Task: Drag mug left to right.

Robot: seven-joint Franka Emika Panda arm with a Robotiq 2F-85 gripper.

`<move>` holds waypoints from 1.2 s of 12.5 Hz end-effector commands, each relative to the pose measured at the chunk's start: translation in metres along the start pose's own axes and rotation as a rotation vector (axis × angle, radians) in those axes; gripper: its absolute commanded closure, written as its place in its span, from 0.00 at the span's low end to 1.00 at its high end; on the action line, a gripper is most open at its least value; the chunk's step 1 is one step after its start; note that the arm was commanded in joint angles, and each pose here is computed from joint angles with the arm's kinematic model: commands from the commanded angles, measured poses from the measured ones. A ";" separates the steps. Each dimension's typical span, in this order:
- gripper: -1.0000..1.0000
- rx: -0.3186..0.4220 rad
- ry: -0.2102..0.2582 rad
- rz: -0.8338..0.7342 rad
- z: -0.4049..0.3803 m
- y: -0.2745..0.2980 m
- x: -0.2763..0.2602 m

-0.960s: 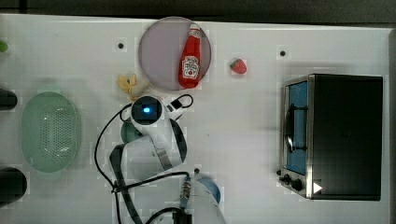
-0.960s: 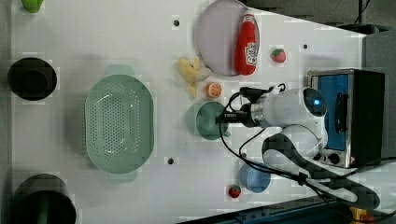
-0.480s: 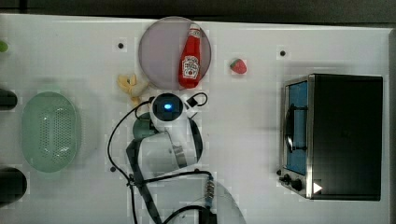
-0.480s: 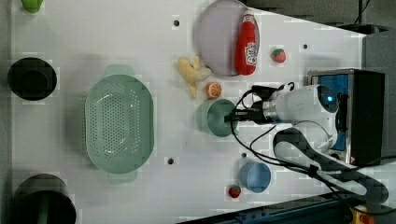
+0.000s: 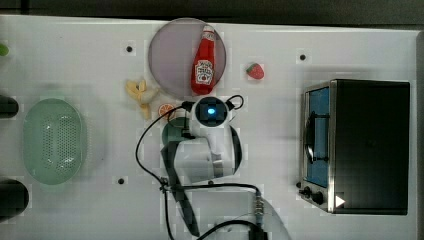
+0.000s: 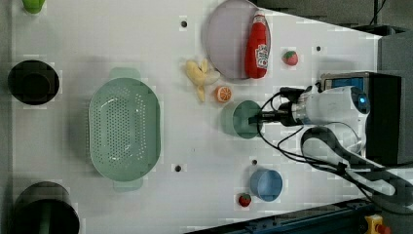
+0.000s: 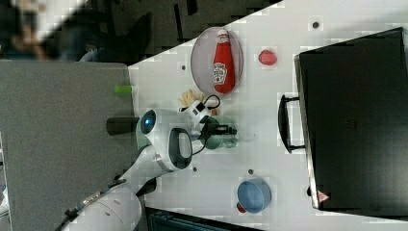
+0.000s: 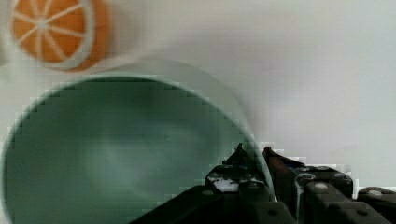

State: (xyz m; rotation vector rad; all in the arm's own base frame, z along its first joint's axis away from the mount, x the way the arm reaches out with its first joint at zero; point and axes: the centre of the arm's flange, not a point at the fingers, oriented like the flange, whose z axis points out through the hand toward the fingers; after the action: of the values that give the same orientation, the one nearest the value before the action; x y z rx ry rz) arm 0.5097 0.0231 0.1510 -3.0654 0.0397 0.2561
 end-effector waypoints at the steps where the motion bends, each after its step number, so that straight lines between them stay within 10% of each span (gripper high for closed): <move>1: 0.82 -0.011 0.026 -0.065 -0.014 0.050 0.004; 15: 0.82 -0.019 0.044 -0.058 -0.023 0.169 -0.004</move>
State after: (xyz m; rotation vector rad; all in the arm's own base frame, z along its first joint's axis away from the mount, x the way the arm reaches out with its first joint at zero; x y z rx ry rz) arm 0.4980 -0.1209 0.1510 -3.0676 -0.0045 0.2433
